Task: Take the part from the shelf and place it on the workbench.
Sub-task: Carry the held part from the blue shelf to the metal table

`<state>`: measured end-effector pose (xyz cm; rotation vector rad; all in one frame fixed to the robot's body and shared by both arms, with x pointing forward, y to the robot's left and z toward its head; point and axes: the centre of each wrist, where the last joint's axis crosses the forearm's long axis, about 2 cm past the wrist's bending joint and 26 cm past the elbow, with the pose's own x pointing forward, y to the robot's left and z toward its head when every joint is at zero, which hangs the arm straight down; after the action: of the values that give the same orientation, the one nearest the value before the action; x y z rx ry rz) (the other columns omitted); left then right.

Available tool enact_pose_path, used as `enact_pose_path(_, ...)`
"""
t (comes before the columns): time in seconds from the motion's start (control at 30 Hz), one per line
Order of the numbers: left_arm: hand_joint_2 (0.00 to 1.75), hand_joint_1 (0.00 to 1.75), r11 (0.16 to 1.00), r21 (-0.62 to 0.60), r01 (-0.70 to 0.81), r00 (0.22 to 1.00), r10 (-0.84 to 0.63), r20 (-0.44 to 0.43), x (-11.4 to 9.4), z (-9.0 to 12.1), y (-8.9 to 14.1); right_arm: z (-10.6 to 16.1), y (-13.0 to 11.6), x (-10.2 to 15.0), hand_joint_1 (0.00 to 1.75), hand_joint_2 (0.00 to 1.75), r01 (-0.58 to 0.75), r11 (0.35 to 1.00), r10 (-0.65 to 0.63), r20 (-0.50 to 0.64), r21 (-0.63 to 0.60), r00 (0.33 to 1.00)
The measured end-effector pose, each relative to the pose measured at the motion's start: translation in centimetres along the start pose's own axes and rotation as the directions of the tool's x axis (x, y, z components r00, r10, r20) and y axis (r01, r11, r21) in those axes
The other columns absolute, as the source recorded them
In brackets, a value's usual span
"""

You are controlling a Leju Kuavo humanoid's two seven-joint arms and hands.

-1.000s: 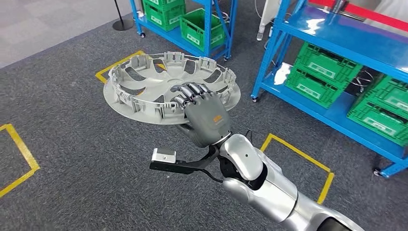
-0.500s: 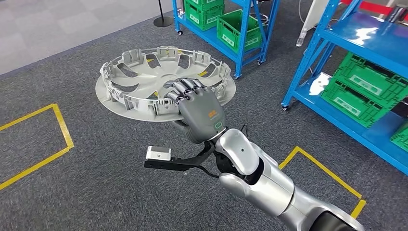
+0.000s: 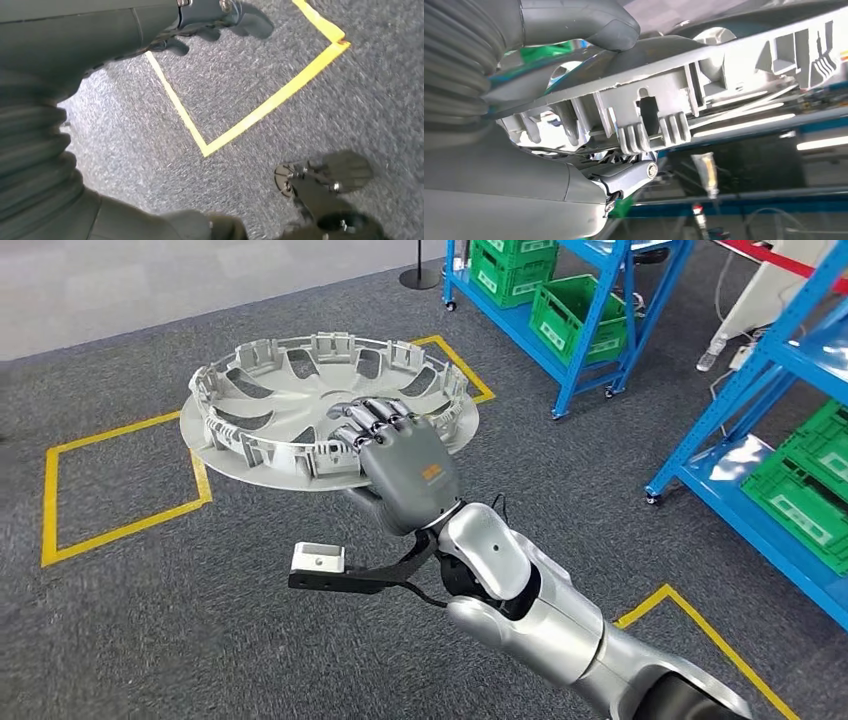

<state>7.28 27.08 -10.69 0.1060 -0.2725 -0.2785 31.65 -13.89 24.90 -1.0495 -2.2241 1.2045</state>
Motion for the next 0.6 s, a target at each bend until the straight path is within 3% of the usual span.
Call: enact_pose_path(0.6, 1.75, 0.0, 1.0, 0.006, -0.015, 1.0, 0.015, 0.0, -0.62, 0.02, 0.29, -0.48, 1.04, 0.52, 1.75, 1.75, 0.027, 0.999, -0.028, 0.013, 0.02, 1.0)
